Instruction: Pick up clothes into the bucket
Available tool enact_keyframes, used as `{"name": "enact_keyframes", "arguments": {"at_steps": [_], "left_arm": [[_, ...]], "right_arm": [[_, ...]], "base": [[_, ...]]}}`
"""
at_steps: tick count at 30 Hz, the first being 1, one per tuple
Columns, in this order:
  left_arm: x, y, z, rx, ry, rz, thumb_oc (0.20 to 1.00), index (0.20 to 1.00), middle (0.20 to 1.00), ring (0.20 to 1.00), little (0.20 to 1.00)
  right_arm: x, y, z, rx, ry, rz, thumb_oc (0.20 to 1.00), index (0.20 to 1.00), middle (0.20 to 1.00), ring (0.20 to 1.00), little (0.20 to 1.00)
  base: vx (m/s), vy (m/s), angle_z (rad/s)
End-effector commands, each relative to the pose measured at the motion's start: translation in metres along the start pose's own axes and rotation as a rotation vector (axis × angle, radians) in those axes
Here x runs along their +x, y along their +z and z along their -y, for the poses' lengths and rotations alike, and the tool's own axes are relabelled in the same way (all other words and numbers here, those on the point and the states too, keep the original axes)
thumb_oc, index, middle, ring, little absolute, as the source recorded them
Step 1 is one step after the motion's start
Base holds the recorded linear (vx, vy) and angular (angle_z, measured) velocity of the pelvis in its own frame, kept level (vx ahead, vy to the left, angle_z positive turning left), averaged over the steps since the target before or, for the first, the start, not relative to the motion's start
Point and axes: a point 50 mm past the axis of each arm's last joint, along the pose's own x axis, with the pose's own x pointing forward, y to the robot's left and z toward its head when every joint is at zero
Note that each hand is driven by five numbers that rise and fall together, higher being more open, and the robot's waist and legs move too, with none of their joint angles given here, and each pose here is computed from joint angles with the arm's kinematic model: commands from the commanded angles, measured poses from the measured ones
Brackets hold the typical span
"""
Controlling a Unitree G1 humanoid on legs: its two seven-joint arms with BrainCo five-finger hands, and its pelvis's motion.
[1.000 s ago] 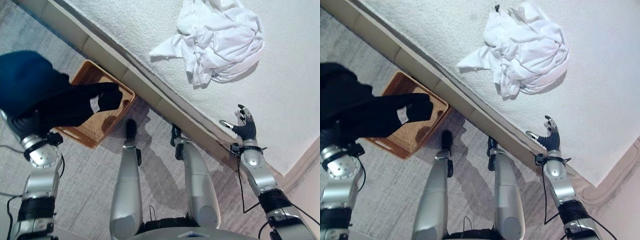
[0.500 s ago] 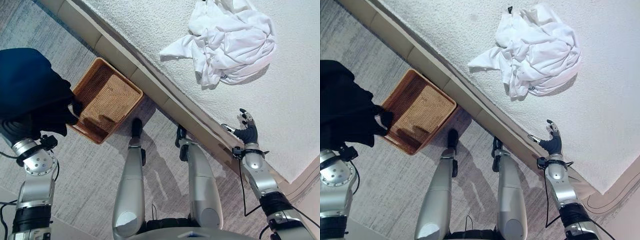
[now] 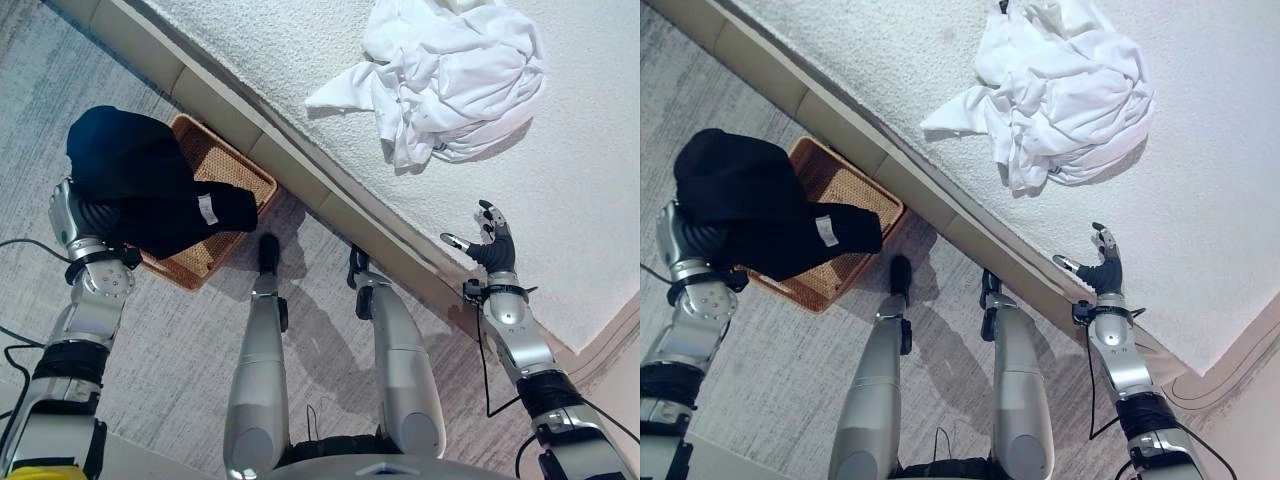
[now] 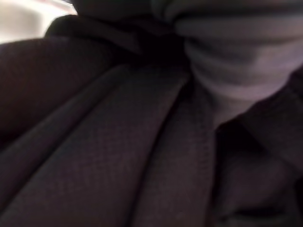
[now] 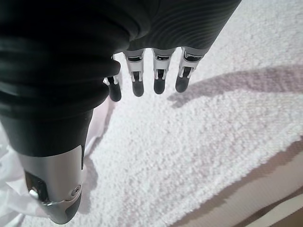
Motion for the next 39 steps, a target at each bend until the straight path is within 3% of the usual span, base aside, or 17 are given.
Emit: {"name": "enact_keyframes", "arguments": {"at_steps": [1,2,3,5,6,16,23,28,29,35,36,39], "left_arm": [[0.005,-0.009,-0.011,0.059,0.050,-0.028,0.200,0.200,0.200,0.200,0.200],[0.005,-0.009,-0.010,0.058,0.050,-0.027,0.256,0.256,0.256,0.256,0.256],[0.004,-0.007,-0.007,0.022,0.054,-0.045,0.658,0.658,0.658,0.658,0.658],[0.003,-0.007,-0.005,0.003,0.059,-0.058,0.799,0.799,0.799,0.799,0.799],[0.001,-0.009,-0.003,-0.018,0.064,-0.076,1.000,1.000,1.000,1.000,1.000],[-0.015,-0.019,0.008,-0.116,0.064,-0.201,1.000,1.000,1.000,1.000,1.000],[-0.019,-0.016,0.013,-0.090,0.016,-0.177,1.000,1.000,1.000,1.000,1.000],[-0.036,-0.002,0.033,-0.559,-0.006,-0.240,1.000,1.000,1.000,1.000,1.000],[-0.036,-0.002,0.033,-0.562,-0.005,-0.242,1.000,1.000,1.000,1.000,1.000],[-0.082,0.025,0.085,-0.781,-0.268,-0.272,1.000,1.000,1.000,1.000,1.000],[-0.082,0.025,0.085,-0.783,-0.267,-0.273,1.000,1.000,1.000,1.000,1.000],[-0.107,0.031,0.112,-0.741,-0.466,-0.274,1.000,1.000,1.000,1.000,1.000]], "right_arm": [[0.002,0.026,0.005,0.026,-0.019,0.148,1.000,1.000,1.000,1.000,1.000],[0.002,0.026,0.006,0.026,-0.020,0.148,1.000,1.000,1.000,1.000,1.000],[0.002,0.032,0.006,0.046,-0.030,0.172,1.000,1.000,1.000,1.000,1.000],[0.002,0.035,0.006,0.058,-0.041,0.183,1.000,1.000,1.000,1.000,1.000],[0.003,0.036,0.007,0.064,-0.050,0.189,1.000,1.000,1.000,1.000,1.000],[0.009,0.070,0.032,-0.013,-0.232,0.345,1.000,1.000,1.000,1.000,1.000],[0.041,0.114,0.062,-0.082,-0.407,0.469,1.000,1.000,1.000,1.000,1.000],[0.090,0.151,0.109,-0.291,-0.537,0.422,1.000,1.000,1.000,1.000,1.000],[0.090,0.152,0.109,-0.291,-0.535,0.425,1.000,1.000,1.000,1.000,1.000],[0.128,0.178,0.116,-0.422,-0.470,0.295,1.000,1.000,1.000,1.000,1.000],[0.128,0.179,0.116,-0.422,-0.469,0.297,1.000,1.000,1.000,1.000,1.000],[0.142,0.171,0.111,-0.459,-0.380,0.155,1.000,1.000,1.000,1.000,1.000]], "base": [[0.01,0.010,-0.07],[0.02,0.002,-0.09],[0.01,-0.003,-0.07],[0.01,-0.004,-0.02],[0.00,0.000,0.00],[0.03,0.000,-0.02],[-0.03,0.015,0.00],[-0.01,-0.005,0.04],[-0.01,-0.015,0.09],[-0.01,-0.005,0.09],[0.00,-0.020,0.06],[0.02,-0.043,0.09]]}}
